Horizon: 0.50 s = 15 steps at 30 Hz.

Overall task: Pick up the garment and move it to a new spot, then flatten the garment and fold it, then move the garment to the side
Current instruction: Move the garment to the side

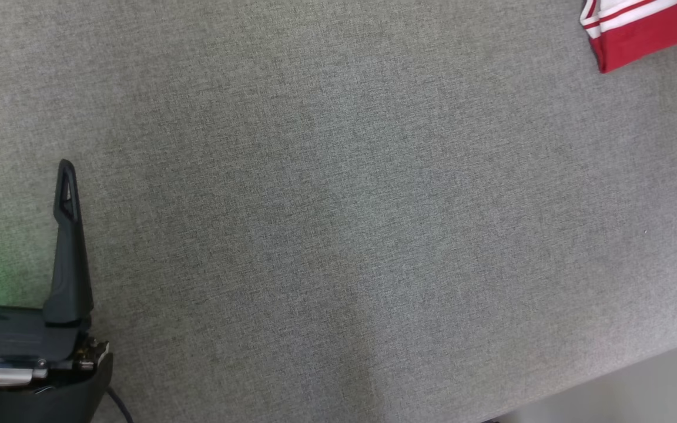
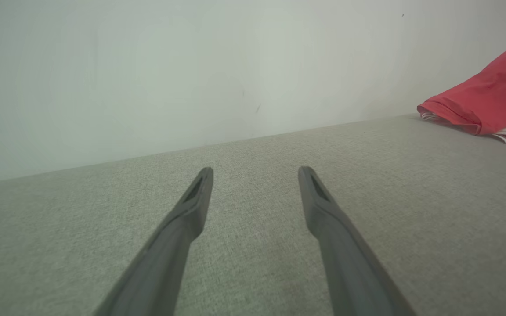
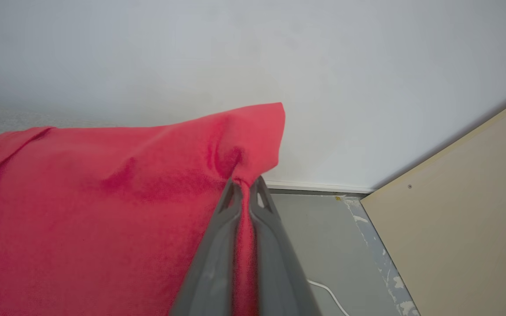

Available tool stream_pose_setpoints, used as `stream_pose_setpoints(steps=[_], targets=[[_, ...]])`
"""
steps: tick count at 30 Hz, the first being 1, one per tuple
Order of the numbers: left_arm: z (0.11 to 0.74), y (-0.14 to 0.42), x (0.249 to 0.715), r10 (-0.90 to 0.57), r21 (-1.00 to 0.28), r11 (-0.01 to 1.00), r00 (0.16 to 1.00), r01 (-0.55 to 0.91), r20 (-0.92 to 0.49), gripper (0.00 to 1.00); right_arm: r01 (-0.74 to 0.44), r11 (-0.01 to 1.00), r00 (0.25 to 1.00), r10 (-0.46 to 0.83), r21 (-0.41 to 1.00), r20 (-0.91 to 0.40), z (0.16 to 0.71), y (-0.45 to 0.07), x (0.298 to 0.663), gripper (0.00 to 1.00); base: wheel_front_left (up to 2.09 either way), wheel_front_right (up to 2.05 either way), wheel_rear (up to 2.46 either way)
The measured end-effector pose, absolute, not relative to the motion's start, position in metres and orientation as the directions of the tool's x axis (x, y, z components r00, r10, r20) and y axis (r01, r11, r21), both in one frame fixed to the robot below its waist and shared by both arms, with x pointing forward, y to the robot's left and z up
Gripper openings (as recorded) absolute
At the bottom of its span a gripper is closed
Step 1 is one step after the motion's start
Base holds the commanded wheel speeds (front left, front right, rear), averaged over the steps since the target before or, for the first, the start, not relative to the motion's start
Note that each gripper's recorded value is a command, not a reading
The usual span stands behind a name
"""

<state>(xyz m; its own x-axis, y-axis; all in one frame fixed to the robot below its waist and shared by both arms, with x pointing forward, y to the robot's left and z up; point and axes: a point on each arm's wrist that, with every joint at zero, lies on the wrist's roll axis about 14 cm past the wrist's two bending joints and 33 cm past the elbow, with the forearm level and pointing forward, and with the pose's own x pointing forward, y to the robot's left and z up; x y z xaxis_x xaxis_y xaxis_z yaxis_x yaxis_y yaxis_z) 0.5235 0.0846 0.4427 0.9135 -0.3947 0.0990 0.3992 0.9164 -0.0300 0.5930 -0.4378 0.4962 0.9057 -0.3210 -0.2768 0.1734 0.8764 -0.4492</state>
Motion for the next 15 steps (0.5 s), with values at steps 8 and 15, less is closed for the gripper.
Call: stream_pose_setpoints(steps=[8, 15], targets=[[0.440, 0.088, 0.524, -0.382, -0.032, 0.922, 0.919, 0.386, 0.093, 1.00, 0.177, 0.860, 0.909, -0.329, -0.478, -0.255, 0.500, -0.441, 0.598, 1.00, 0.00, 0.00, 0.00], [0.442, 0.087, 0.522, -0.378, -0.045, 0.922, 0.920, 0.383, 0.103, 1.00, 0.184, 0.856, 0.941, -0.295, -0.483, -0.163, 0.519, -0.433, 0.601, 1.00, 0.00, 0.00, 0.00]])
